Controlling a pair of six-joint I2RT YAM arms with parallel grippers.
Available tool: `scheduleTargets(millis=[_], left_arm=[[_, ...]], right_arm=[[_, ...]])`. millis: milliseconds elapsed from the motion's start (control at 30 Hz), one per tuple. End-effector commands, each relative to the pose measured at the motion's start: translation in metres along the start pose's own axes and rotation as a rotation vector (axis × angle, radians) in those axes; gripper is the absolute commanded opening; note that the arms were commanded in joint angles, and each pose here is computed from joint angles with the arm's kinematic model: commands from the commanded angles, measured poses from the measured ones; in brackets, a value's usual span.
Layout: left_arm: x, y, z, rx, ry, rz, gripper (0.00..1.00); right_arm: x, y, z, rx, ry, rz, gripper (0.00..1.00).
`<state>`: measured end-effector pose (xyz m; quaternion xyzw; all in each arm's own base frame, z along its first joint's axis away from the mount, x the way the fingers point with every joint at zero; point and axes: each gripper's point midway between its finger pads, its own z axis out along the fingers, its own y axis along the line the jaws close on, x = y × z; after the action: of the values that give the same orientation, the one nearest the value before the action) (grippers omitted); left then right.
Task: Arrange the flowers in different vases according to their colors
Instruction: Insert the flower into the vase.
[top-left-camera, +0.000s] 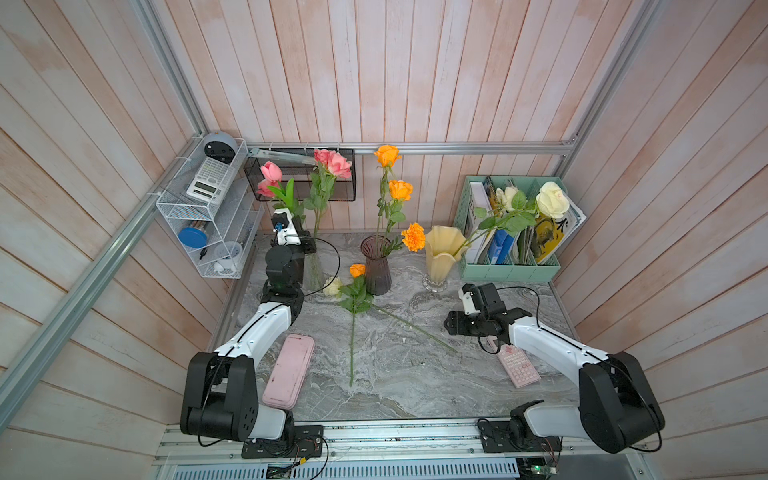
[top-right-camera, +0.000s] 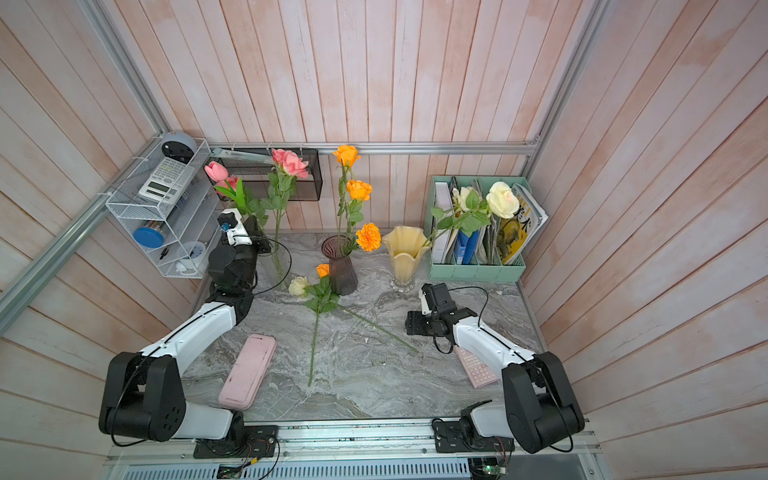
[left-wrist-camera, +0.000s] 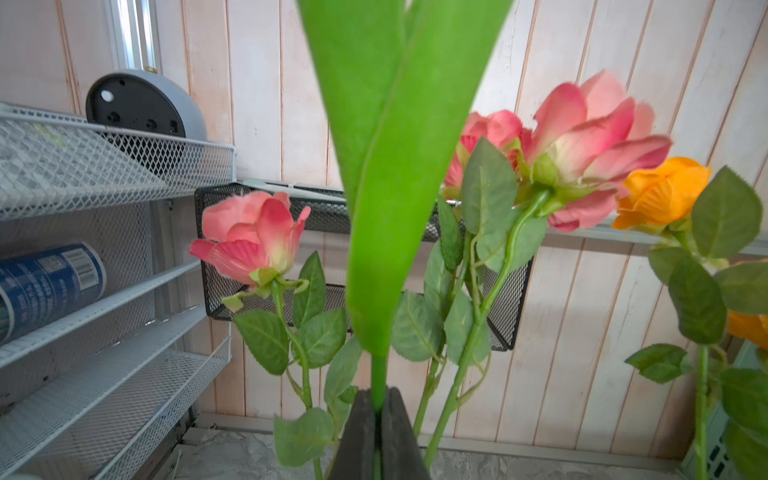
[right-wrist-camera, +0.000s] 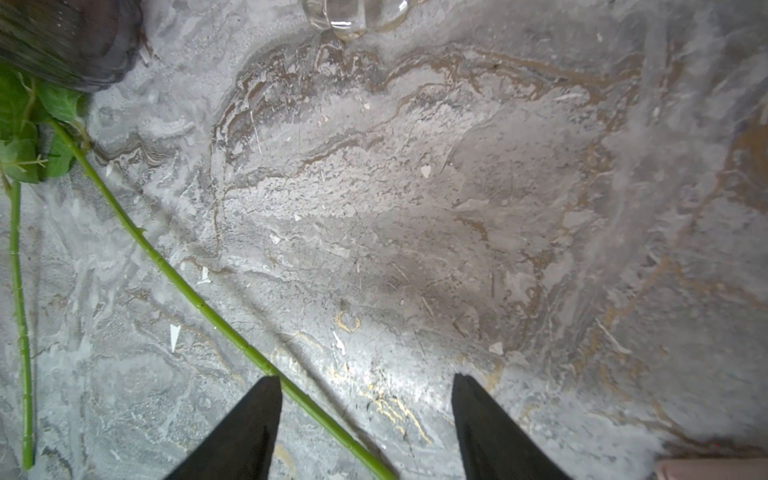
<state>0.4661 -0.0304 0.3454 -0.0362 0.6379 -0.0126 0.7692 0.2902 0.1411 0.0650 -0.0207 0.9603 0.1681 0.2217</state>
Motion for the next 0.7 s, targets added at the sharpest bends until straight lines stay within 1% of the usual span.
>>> scheduleTargets(millis=[0, 133, 367, 433, 467, 533, 600, 667], left_arm=[[0.011, -0.001, 0.001, 0.006, -0.006, 0.021, 0.0], [0.028, -0.001, 0.001, 0.007, 0.025, 0.033, 0.0], [0.059, -0.005, -0.006, -0.004, 0.088, 0.087, 0.0], [0.069, -0.003, -0.01, -0.018, 0.106, 0.087, 0.16], [0.071, -0.002, -0.012, -0.017, 0.106, 0.084, 0.18], [0.076, -0.003, -0.015, -0.018, 0.115, 0.081, 0.27], [0.08, -0.005, -0.018, -0.018, 0.131, 0.09, 0.3], [0.08, -0.005, -0.021, -0.024, 0.133, 0.092, 0.43]], right_arm=[[-0.001, 0.005, -0.005, -0.025, 0.003, -0.013, 0.71], [-0.001, 0.006, -0.005, -0.032, 0.009, -0.013, 0.71], [-0.011, 0.024, -0.009, -0.106, -0.002, -0.047, 0.71], [-0.014, 0.03, -0.008, -0.121, 0.004, -0.064, 0.71], [-0.015, 0.032, -0.008, -0.124, 0.01, -0.07, 0.71], [-0.017, 0.037, -0.006, -0.128, 0.02, -0.091, 0.71], [-0.018, 0.044, -0.004, -0.132, 0.028, -0.116, 0.71], [-0.02, 0.053, -0.003, -0.144, 0.038, -0.154, 0.71]])
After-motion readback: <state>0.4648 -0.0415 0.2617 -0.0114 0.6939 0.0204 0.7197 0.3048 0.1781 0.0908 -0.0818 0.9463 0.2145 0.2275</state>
